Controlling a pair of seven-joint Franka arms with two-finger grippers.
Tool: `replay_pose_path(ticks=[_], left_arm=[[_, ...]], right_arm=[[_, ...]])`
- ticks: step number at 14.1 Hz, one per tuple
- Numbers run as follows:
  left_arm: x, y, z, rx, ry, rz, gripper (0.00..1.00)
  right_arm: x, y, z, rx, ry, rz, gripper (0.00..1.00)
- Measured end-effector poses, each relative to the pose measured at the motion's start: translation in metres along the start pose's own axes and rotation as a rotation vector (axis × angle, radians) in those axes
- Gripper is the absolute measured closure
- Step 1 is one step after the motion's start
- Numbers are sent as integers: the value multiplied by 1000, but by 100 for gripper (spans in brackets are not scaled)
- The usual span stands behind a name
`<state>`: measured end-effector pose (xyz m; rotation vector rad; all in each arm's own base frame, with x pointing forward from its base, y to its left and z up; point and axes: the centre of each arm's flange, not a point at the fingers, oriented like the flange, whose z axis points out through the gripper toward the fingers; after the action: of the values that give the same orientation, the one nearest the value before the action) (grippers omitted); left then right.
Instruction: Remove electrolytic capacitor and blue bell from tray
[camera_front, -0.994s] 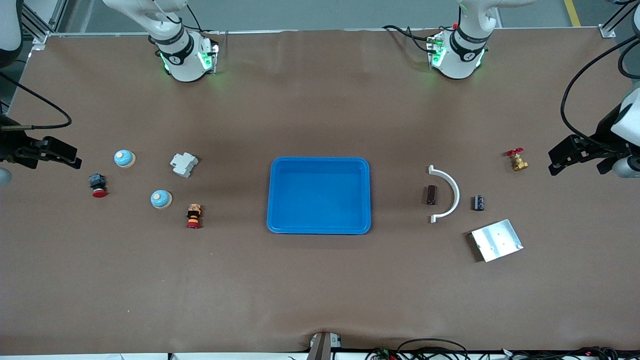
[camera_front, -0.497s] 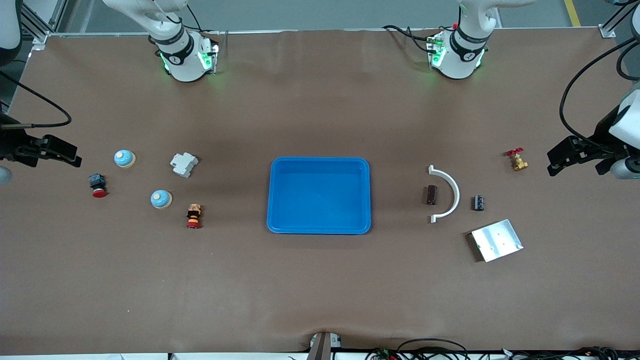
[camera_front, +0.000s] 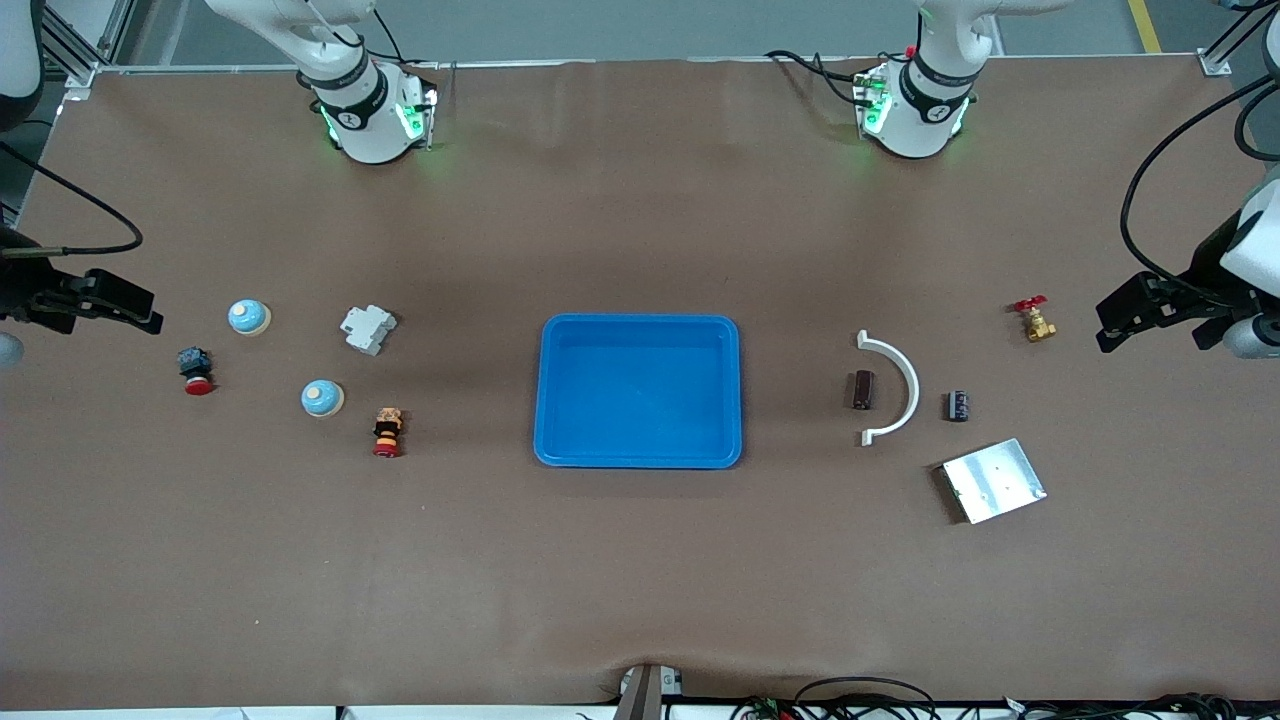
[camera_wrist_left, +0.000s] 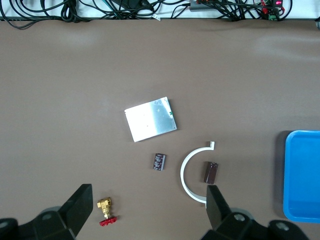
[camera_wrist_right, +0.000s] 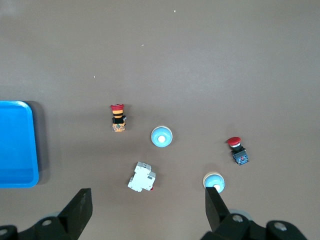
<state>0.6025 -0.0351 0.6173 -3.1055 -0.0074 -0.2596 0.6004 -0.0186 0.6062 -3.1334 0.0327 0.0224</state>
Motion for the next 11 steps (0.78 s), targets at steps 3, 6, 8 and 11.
replay_pose_path(ticks=[3, 6, 8, 11], left_arm=[[0, 0, 0, 0, 0, 0, 0], [-3, 0, 3, 2, -30, 0, 0], [-8, 0, 6, 6, -76, 0, 0], [-13, -1, 10, 9, -116, 1, 0]], right_arm=[[1, 0, -2, 0, 9, 0, 0], [2, 0, -7, 0, 35, 0, 0], [3, 0, -11, -1, 57, 1, 0], [2, 0, -14, 6, 65, 4, 0]])
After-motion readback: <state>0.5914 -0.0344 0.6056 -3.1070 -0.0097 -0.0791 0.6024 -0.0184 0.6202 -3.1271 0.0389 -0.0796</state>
